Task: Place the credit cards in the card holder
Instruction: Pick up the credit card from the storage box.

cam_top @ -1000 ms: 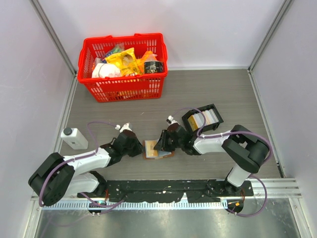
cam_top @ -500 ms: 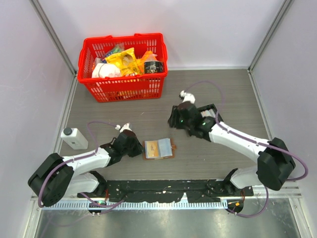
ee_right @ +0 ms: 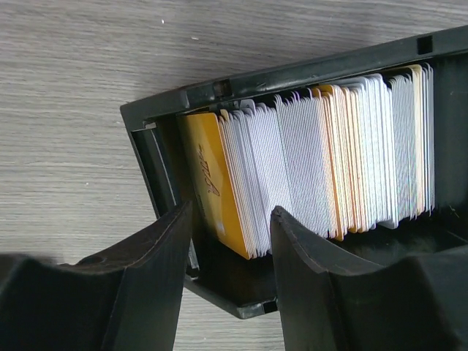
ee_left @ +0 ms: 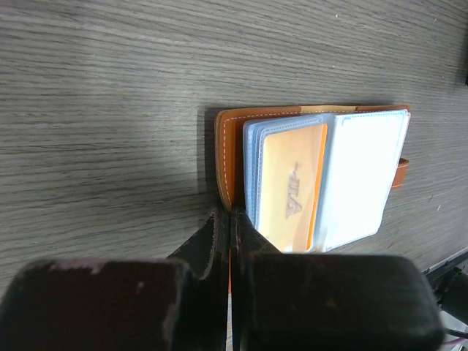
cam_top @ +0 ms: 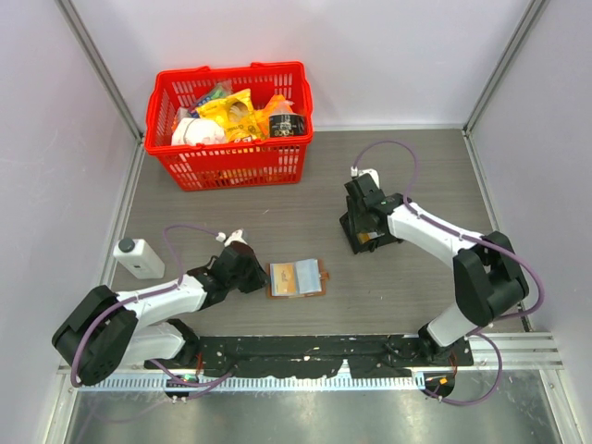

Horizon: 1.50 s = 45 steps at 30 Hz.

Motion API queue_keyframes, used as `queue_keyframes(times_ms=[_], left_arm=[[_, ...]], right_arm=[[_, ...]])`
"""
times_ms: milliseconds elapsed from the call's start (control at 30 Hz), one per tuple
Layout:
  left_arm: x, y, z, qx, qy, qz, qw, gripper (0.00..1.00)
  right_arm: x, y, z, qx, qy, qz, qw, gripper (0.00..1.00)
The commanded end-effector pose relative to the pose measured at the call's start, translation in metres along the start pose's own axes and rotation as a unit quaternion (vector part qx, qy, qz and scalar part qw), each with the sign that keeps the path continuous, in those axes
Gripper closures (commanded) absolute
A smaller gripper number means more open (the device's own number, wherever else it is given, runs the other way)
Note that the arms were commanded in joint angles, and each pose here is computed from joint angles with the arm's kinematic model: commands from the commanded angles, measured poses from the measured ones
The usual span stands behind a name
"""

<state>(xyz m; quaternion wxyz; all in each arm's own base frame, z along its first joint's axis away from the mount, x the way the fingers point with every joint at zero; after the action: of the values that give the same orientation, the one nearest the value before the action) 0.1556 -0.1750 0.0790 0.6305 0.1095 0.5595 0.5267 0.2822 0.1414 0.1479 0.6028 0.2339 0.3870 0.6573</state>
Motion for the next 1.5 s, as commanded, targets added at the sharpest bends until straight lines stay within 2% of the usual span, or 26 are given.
queue_keyframes(times_ms=[0, 500, 567, 633, 667, 767, 933, 1200, 1467], left_arm=[[0.012, 0.001, -0.005, 0.017, -0.018, 0.034, 0.999, 1.0], [0.012, -0.002, -0.007, 0.025, -0.019, 0.033, 0.999, 1.0], [0.014, -0.001, -0.008, 0.026, -0.02, 0.037, 0.999, 1.0], [0.015, -0.001, -0.008, 0.025, -0.021, 0.037, 0.999, 1.0], [0.015, -0.001, -0.008, 0.025, -0.02, 0.038, 0.999, 1.0], [0.016, -0.001, -0.009, 0.025, -0.022, 0.04, 0.999, 1.0], [0.016, -0.002, -0.009, 0.029, -0.022, 0.04, 0.999, 1.0], [0.016, -0.002, -0.01, 0.029, -0.021, 0.04, 0.999, 1.0], [0.014, -0.003, -0.008, 0.03, -0.021, 0.037, 0.999, 1.0]], right_arm=[[-0.003, 0.002, 0.016, -0.009, 0.023, -0.022, 0.999, 0.48], [0.014, -0.032, -0.013, 0.051, 0.111, -0.133, 0.983, 0.47], [0.014, -0.028, -0.011, 0.044, 0.111, -0.152, 0.981, 0.5], [0.012, -0.021, -0.008, 0.029, 0.109, -0.16, 0.981, 0.58], [0.011, -0.019, -0.006, 0.025, 0.107, -0.163, 0.981, 0.66], [0.008, -0.01, 0.001, 0.007, 0.102, -0.164, 0.981, 0.73], [0.009, -0.009, 0.002, 0.006, 0.102, -0.158, 0.982, 0.77], [0.01, 0.005, 0.008, -0.025, 0.087, -0.134, 0.987, 0.9], [0.019, 0.002, -0.005, -0.005, 0.087, -0.079, 0.993, 0.97]])
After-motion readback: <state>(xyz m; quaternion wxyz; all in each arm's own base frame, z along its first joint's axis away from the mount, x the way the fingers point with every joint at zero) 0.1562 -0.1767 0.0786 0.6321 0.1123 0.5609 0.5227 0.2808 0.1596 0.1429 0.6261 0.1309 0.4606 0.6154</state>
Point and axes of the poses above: each gripper's point midway between its finger pads, its own y axis back along the fingers, its own x axis along the line the jaws close on, z = x × y, the point moved 8 cm from there along y, back along the fingers, and after that the axes turned 6 degrees about y, right-handed, at the moved point
